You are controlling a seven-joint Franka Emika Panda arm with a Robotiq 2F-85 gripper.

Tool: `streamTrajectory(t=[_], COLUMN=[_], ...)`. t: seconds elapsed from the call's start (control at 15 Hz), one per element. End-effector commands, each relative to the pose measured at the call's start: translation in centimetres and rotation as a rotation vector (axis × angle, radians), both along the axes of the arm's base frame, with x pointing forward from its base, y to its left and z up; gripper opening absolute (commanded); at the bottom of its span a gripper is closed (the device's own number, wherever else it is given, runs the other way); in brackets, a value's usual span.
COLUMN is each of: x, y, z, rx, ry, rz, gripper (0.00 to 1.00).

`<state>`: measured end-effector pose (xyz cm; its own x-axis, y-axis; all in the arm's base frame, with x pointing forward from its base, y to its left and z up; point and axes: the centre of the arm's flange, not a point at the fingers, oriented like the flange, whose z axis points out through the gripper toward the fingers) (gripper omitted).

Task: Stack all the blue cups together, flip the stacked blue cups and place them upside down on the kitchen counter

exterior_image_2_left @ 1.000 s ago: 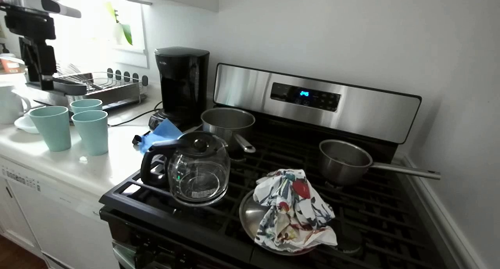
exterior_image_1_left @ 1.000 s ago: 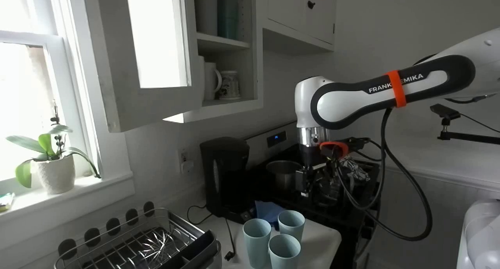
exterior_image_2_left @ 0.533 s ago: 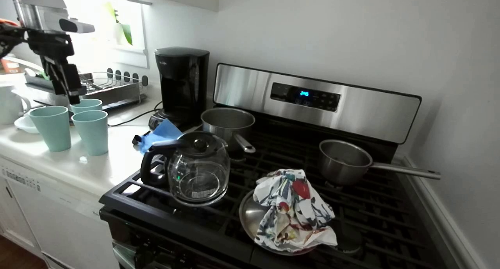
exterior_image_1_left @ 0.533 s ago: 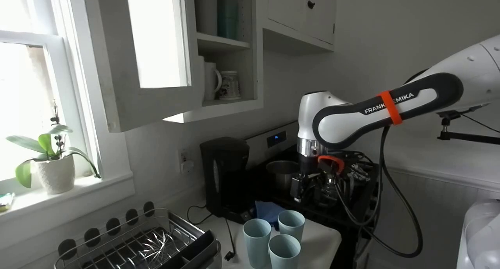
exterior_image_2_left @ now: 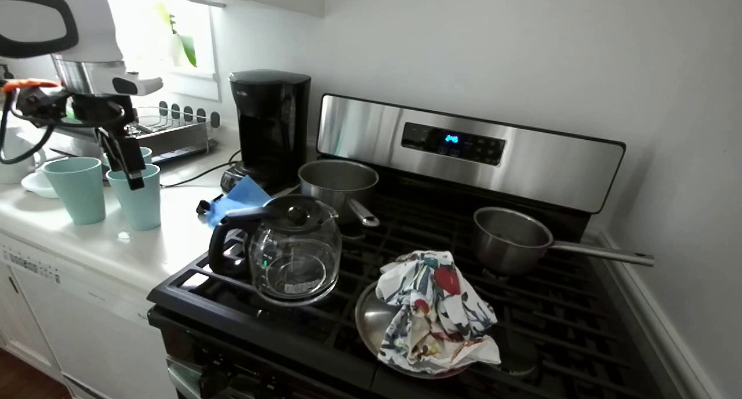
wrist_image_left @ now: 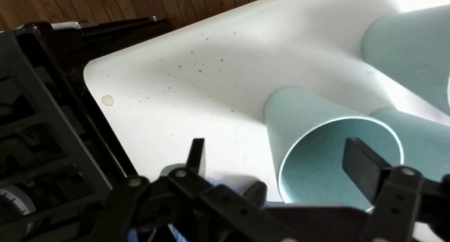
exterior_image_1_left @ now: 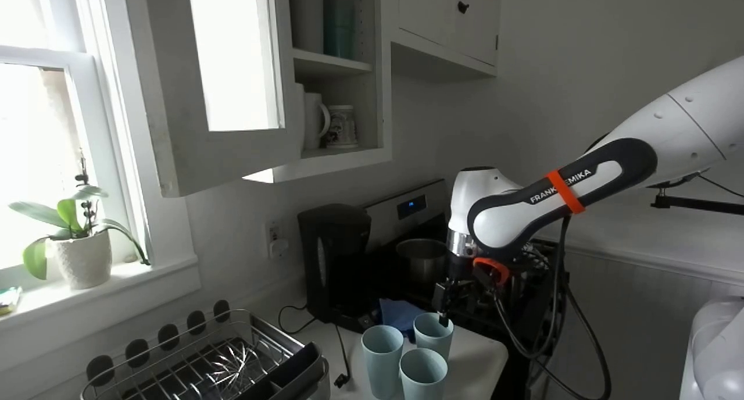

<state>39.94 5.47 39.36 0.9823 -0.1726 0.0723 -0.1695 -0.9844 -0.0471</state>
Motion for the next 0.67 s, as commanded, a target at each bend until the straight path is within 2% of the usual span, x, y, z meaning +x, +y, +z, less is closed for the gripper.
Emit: streamTrajectory(t=[0.0, 0.13, 0.2, 0.27, 0.33, 0.47, 0.6], x=[0.9, 1.2, 1.4, 1.4, 1.6, 1.6, 1.7], y=[-1.1, -1.3, -1.4, -1.4, -1.5, -1.6, -1.8], z=[-2.1, -2.8, -3.2, -3.4, -3.7, -4.0, -4.2], rx=[0.041, 0.06, 0.068, 0.076, 0.089, 0.11, 0.126], ry=[-0.028, -0.03, -0.028, -0.028, -0.029, -0.023, -0.021], rz=[-0.05, -0.065, -0.071, -0.077, -0.084, -0.103, -0.119], gripper=[1.0, 1.0, 0.95, 0.79, 0.71, 0.62, 0.46])
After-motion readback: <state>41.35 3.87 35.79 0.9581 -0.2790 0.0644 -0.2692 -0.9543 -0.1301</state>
